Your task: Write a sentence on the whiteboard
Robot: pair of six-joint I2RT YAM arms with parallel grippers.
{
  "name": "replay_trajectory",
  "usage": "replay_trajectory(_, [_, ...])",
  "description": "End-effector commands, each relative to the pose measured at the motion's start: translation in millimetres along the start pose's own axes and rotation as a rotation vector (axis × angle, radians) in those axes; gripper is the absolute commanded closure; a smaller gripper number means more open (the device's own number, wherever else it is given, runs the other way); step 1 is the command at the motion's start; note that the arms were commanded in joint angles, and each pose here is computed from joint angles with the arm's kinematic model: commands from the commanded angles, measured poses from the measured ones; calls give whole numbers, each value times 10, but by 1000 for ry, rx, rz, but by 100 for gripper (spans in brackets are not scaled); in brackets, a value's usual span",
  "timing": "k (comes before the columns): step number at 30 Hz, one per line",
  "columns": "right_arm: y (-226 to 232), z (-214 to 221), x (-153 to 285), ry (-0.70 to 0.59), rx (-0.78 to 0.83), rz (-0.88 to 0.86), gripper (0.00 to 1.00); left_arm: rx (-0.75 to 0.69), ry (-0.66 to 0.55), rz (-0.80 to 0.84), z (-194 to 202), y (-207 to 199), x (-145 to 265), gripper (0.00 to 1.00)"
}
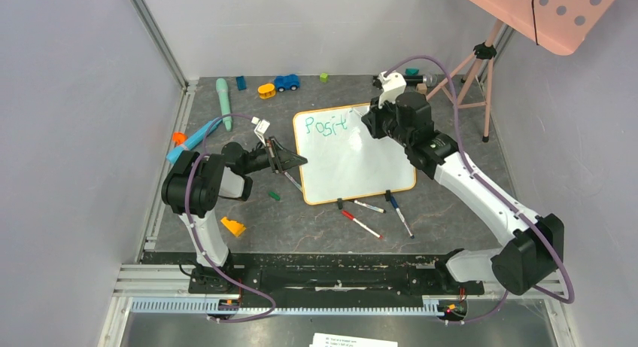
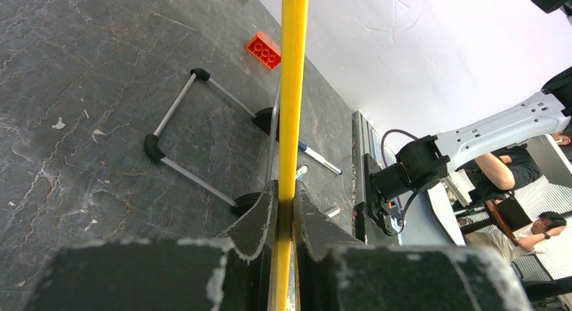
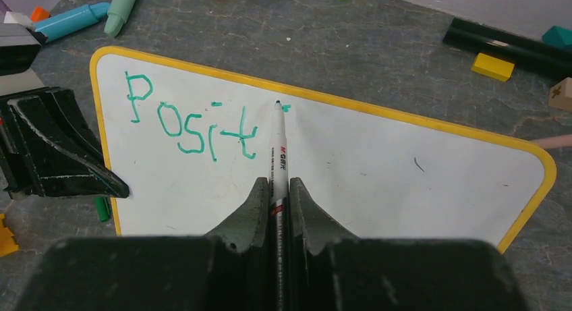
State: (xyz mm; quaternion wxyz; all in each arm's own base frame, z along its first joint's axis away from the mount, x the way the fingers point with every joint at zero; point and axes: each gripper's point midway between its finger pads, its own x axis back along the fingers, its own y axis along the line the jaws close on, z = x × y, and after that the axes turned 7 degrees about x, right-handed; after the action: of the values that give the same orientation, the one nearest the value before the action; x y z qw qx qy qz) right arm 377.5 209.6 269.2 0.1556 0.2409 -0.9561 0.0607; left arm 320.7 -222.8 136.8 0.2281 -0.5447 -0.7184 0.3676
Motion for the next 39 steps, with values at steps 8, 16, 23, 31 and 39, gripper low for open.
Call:
replay_trajectory(8, [11, 87, 132, -18, -8, -11, 100, -111, -19, 51, -162, -136, -29, 98])
replay_trajectory(16, [12, 80, 69, -12, -8, -11, 100, -109, -18, 51, -160, -132, -30, 98])
replay_trajectory(23, [63, 55, 19, -14, -4, -41, 100, -112, -16, 52, -158, -138, -29, 98])
replay_trajectory(31, [77, -4, -48, -21, -12, -47, 100, -112, -17, 52, -160, -137, -29, 98])
replay_trajectory(39, [51, 120, -36, 9, -14, -31, 100, -113, -16, 52, -154, -143, -26, 98])
